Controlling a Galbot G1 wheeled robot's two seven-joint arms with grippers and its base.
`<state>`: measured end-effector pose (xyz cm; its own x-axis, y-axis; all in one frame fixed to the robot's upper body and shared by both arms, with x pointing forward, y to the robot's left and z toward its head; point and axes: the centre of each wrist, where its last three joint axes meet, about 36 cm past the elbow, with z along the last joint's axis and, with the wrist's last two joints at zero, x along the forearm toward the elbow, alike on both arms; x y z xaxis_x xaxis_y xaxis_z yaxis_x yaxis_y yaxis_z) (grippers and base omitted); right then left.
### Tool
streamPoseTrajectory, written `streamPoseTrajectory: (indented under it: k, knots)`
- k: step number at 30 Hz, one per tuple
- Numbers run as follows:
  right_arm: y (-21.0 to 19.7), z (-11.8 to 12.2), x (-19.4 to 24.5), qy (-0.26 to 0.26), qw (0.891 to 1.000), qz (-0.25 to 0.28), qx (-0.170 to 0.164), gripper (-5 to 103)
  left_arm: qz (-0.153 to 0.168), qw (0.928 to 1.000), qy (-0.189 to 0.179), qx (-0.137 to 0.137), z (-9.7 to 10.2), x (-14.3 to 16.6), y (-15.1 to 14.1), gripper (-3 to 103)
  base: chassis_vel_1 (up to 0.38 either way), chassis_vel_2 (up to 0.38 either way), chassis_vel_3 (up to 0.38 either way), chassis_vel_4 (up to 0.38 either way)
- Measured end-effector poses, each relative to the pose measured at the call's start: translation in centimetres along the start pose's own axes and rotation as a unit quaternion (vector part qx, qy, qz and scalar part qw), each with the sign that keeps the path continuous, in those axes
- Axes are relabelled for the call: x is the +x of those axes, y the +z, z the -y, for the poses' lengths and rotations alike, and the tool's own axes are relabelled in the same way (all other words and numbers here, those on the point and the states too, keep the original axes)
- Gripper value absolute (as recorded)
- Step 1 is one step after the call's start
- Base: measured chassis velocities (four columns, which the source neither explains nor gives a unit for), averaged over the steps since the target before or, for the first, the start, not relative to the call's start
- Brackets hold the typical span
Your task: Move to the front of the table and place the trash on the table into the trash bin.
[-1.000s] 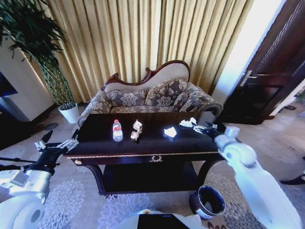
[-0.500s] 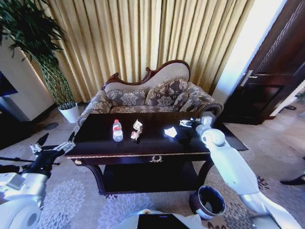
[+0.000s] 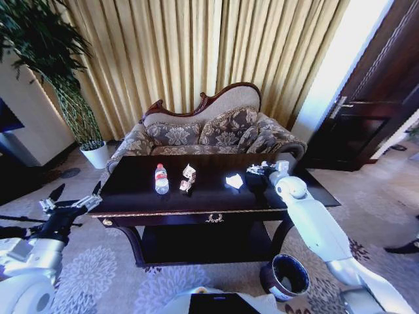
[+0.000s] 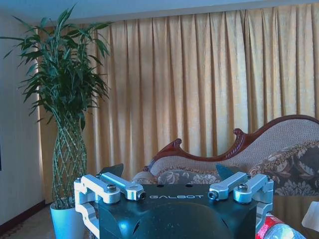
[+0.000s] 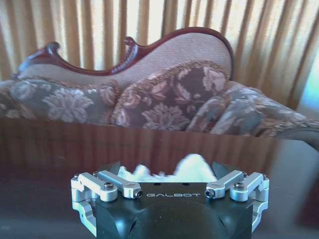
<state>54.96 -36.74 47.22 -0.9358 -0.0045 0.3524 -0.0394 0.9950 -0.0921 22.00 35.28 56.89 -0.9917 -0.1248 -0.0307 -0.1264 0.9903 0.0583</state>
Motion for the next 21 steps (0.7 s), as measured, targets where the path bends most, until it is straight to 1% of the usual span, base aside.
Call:
streamPoseTrajectory:
  k: [1, 5, 9, 21]
  knots:
    - [0.0, 0.0, 0.0, 0.000, 1.000, 0.000, 0.000, 100, 0.000, 1.0000, 0.000, 0.000, 0.0, 0.0, 0.0, 100, 0.000, 0.000, 0.000, 0.000]
    - [0.6, 1.6, -0.3, 0.020, 1.000, -0.011, 0.002, 100, 0.000, 1.0000, 0.000, 0.000, 0.0, 0.0, 0.0, 100, 0.000, 0.000, 0.000, 0.000]
    - [0.8, 2.1, -0.5, 0.026, 1.000, -0.014, 0.000, 100, 0.000, 1.0000, 0.000, 0.001, 0.0, 0.0, 0.0, 100, 0.000, 0.000, 0.000, 0.000]
    - [1.4, 2.5, -0.6, 0.032, 0.999, -0.022, -0.003, 100, 0.010, 0.9999, 0.004, -0.001, 0.1, -0.2, -0.1, 100, 0.000, 0.000, 0.000, 0.000]
